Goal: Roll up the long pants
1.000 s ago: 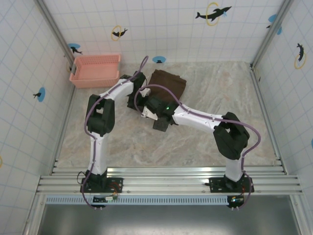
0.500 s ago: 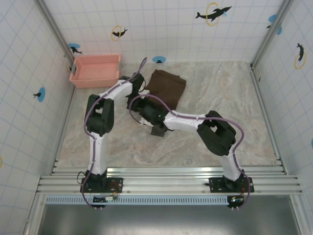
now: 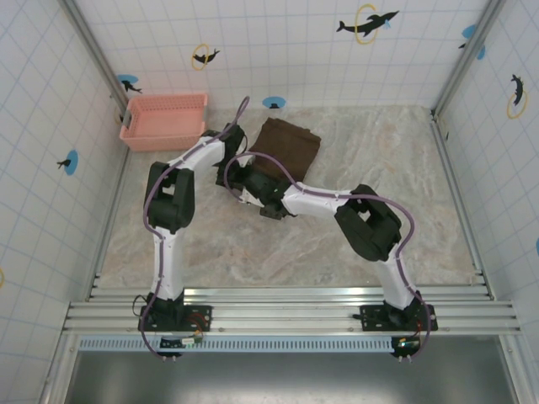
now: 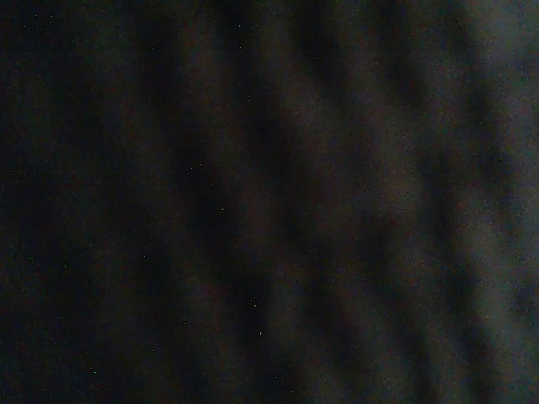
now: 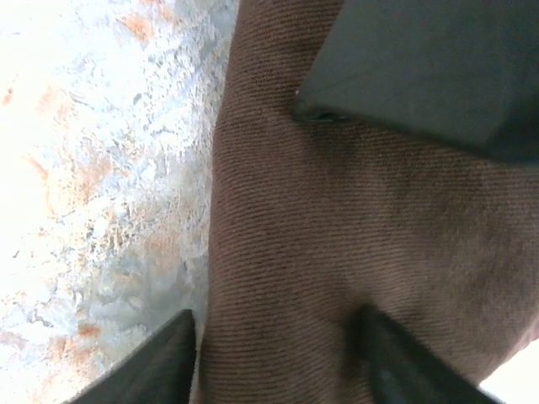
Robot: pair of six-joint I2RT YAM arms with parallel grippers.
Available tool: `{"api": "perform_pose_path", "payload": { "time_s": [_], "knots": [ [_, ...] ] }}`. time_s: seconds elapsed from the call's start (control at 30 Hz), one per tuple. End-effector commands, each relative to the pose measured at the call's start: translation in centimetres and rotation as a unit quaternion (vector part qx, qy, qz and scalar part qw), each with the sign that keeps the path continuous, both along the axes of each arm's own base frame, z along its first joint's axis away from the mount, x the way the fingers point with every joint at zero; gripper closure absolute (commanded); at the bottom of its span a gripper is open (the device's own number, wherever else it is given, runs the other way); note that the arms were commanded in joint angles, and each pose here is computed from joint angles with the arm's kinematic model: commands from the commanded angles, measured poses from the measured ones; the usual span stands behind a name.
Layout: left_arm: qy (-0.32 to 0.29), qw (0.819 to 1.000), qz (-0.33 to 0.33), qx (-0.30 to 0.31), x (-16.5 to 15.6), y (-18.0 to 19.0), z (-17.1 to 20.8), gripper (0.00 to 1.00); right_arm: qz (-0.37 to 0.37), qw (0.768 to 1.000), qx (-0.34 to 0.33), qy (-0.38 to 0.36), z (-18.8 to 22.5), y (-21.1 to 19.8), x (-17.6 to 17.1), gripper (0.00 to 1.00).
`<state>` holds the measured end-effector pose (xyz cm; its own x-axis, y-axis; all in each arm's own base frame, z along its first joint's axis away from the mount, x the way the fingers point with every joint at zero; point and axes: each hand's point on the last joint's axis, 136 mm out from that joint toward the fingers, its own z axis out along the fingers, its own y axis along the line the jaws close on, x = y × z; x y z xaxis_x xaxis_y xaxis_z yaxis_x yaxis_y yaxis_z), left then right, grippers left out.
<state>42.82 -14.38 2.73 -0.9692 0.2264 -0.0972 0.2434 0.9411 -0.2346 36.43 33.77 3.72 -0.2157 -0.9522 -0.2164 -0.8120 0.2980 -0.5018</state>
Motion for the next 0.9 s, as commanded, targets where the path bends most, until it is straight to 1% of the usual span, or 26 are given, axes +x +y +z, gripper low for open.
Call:
{"api": "perform_pose_path", "payload": {
  "time_s": [0.0, 0.07, 0.2, 0.37, 0.47, 0.57, 0.63, 0.7, 0.73, 0.77, 0.8, 0.83, 0.87],
  "knots": [
    [0.033, 0.999, -0.022, -0.011, -2.1, -0.4, 1.0, 0.02, -0.029, 0.998, -0.006, 0.048, -3.0, -2.1, 1.1, 0.74],
    [0.033, 0.999, -0.023, -0.013, -2.1, -0.5, 1.2, 0.02, -0.032, 0.998, -0.001, 0.062, -3.1, -2.2, 1.2, 0.76],
    [0.028, 0.999, -0.021, -0.016, -1.9, 0.0, 2.2, 0.02, -0.027, 0.994, 0.025, 0.106, -2.6, -2.0, 0.8, 0.75],
    [-0.008, 0.999, -0.004, -0.035, -0.8, 1.4, 5.9, 0.03, -0.016, 0.983, 0.078, 0.165, -0.4, -1.4, -0.7, 0.74],
    [-0.035, 0.999, -0.003, -0.033, -0.4, 2.7, 8.3, 0.02, -0.018, 0.967, 0.106, 0.231, 0.9, -1.1, -2.4, 0.75],
    [-0.063, 0.998, -0.001, -0.03, -0.3, 3.8, 10.6, 0.02, -0.028, 0.943, 0.139, 0.302, 1.6, -0.9, -4.4, 0.76],
    [-0.079, 0.996, 0.004, -0.03, -0.3, 4.3, 11.9, 0.03, -0.036, 0.919, 0.174, 0.351, 2.3, -0.5, -5.7, 0.76],
    [-0.091, 0.995, 0.01, -0.032, -0.3, 4.6, 12.7, 0.02, -0.047, 0.896, 0.204, 0.391, 2.9, -0.2, -6.5, 0.77],
    [-0.095, 0.995, 0.013, -0.031, -0.4, 4.8, 13.1, 0.03, -0.058, 0.881, 0.223, 0.412, 3.2, 0.0, -6.7, 0.77],
    [-0.097, 0.995, 0.014, -0.03, -0.5, 4.8, 13.2, 0.03, -0.065, 0.873, 0.233, 0.424, 3.3, -0.1, -6.8, 0.77],
    [-0.099, 0.994, 0.014, -0.032, -0.5, 4.8, 13.3, 0.02, -0.069, 0.87, 0.237, 0.428, 3.4, -0.3, -6.8, 0.78],
    [-0.098, 0.995, 0.014, -0.033, -0.6, 4.8, 13.3, 0.02, -0.071, 0.877, 0.233, 0.415, 3.3, -0.6, -6.5, 0.78],
    [-0.096, 0.995, 0.016, -0.033, -0.7, 4.8, 13.1, 0.03, -0.075, 0.883, 0.227, 0.403, 3.1, -1.0, -6.2, 0.72]
  ]
}}
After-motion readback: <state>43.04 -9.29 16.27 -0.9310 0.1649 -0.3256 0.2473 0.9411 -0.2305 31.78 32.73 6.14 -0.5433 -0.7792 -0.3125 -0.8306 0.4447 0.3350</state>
